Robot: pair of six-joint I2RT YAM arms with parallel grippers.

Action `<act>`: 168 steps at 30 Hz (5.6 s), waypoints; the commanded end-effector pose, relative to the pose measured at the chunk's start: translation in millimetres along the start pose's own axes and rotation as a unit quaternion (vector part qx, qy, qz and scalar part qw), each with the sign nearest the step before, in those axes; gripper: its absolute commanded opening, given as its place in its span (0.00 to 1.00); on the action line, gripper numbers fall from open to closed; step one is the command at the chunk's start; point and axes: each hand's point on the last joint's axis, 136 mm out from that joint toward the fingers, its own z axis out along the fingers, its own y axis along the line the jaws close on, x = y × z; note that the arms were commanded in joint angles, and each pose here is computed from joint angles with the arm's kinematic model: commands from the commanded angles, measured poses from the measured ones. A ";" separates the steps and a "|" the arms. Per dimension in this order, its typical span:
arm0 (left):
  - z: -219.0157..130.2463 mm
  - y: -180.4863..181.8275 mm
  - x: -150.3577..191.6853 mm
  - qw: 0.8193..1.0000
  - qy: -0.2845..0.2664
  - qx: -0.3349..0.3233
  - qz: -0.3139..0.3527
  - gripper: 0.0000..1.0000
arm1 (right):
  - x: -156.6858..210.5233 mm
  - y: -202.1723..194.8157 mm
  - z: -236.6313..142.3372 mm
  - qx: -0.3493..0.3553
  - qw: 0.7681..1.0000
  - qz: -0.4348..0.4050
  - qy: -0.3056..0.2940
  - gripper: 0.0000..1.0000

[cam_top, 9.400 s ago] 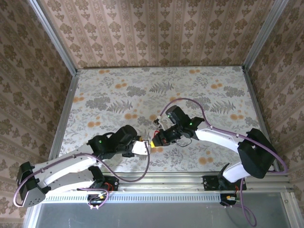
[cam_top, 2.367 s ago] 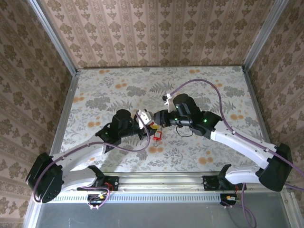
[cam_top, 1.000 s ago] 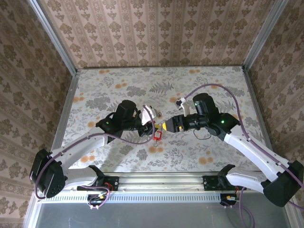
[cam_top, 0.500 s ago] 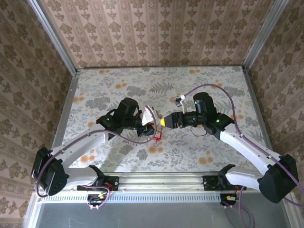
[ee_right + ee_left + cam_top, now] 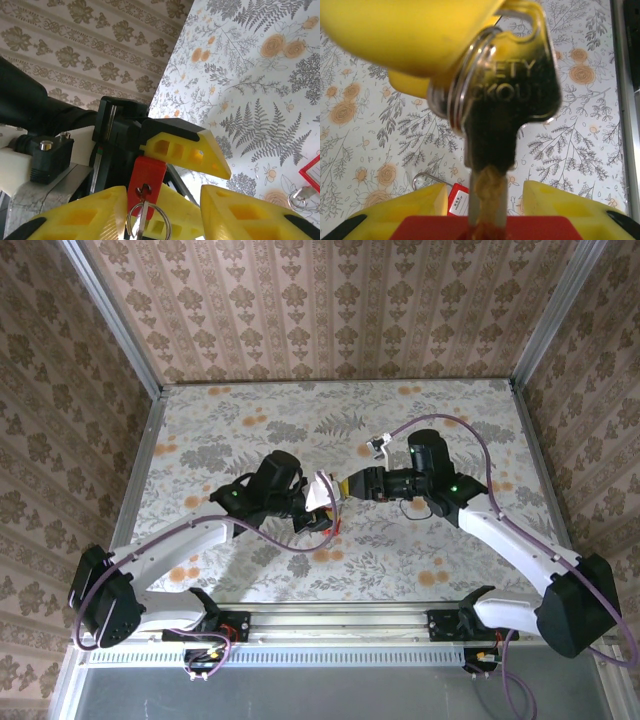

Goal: Unlock with the key

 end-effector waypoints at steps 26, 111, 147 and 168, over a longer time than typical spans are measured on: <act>-13.5 -17.3 -58.9 0.992 -0.069 0.108 -0.020 0.00 | 50.4 -1.6 14.9 -0.042 0.993 -0.070 0.080 0.00; -32.4 -27.9 -91.3 0.978 -0.174 0.078 0.086 0.06 | 76.8 -3.9 26.4 -0.043 0.989 -0.117 0.085 0.00; 14.7 -6.7 -5.4 0.997 0.043 0.063 0.032 0.00 | 48.1 -16.2 -16.1 -0.019 0.998 0.050 0.027 0.54; 25.6 -21.8 -10.8 0.994 0.036 0.083 0.063 0.00 | 42.6 -18.9 0.9 -0.044 0.996 0.066 0.027 0.15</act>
